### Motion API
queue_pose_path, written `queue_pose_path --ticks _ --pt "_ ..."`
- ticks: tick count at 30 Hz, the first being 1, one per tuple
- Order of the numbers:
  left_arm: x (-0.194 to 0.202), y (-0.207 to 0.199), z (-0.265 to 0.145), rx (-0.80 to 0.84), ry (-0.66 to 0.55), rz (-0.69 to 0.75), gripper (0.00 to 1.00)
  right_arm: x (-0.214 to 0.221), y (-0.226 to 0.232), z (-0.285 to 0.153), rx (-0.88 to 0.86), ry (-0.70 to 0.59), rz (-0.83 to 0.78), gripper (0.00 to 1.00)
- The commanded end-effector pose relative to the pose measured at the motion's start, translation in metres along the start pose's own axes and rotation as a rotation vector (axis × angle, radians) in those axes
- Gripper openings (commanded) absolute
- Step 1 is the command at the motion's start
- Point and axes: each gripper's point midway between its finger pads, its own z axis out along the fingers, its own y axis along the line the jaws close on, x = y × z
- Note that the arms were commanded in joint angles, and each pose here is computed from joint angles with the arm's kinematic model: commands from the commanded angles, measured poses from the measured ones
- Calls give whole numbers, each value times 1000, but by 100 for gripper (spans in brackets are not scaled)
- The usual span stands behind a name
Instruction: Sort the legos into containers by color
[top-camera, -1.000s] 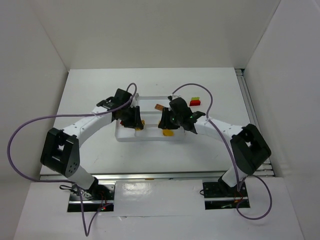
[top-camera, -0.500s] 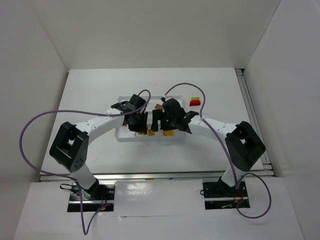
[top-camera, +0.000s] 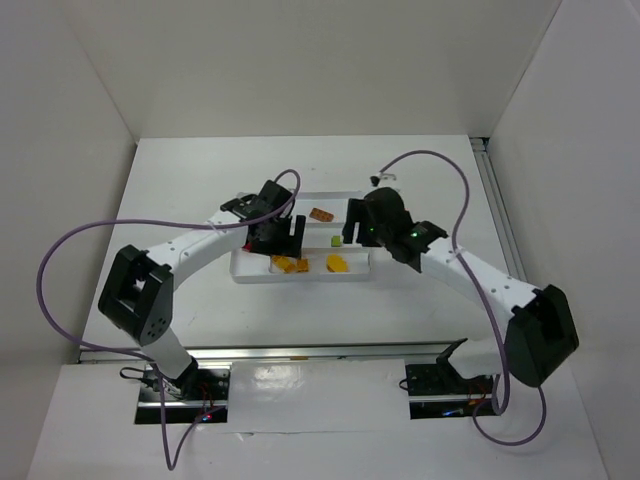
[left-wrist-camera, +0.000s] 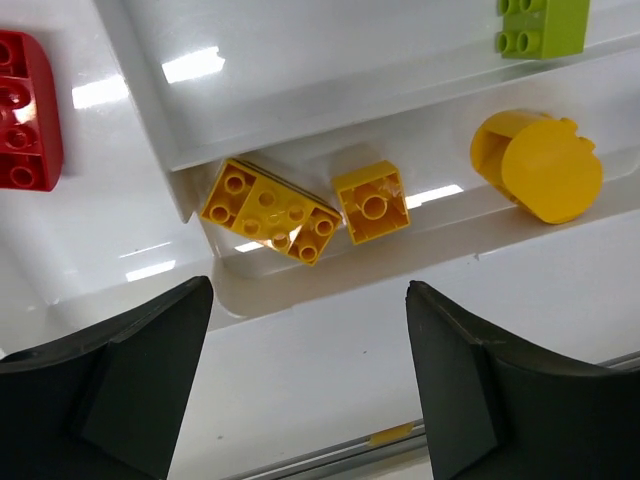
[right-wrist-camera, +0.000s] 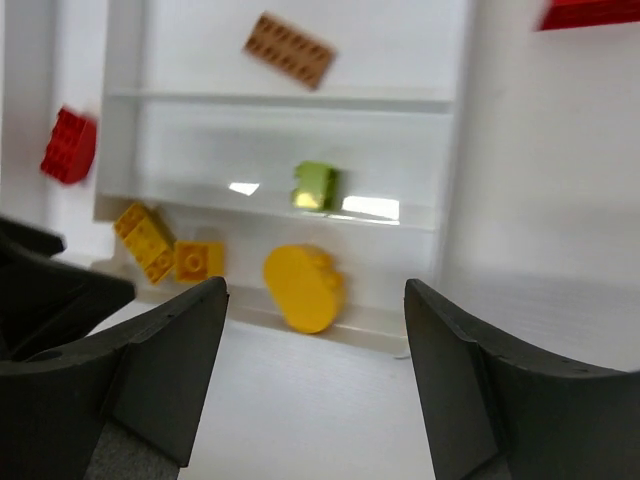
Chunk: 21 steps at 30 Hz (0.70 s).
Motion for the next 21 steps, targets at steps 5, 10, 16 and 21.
queue_pose_path --ticks 5,10,16,21 --pt "-43 -3 -62 -17 -182 1 88 -19 -83 -18 233 -43 99 79" --pt "-72 -11 -121 42 -367 -14 92 -35 -128 11 350 18 147 89" --pt "-68 -18 -134 112 -379 13 92 -56 -150 56 398 46 235 96" --pt "-57 -21 -126 136 -337 21 91 -78 -158 91 452 13 295 96"
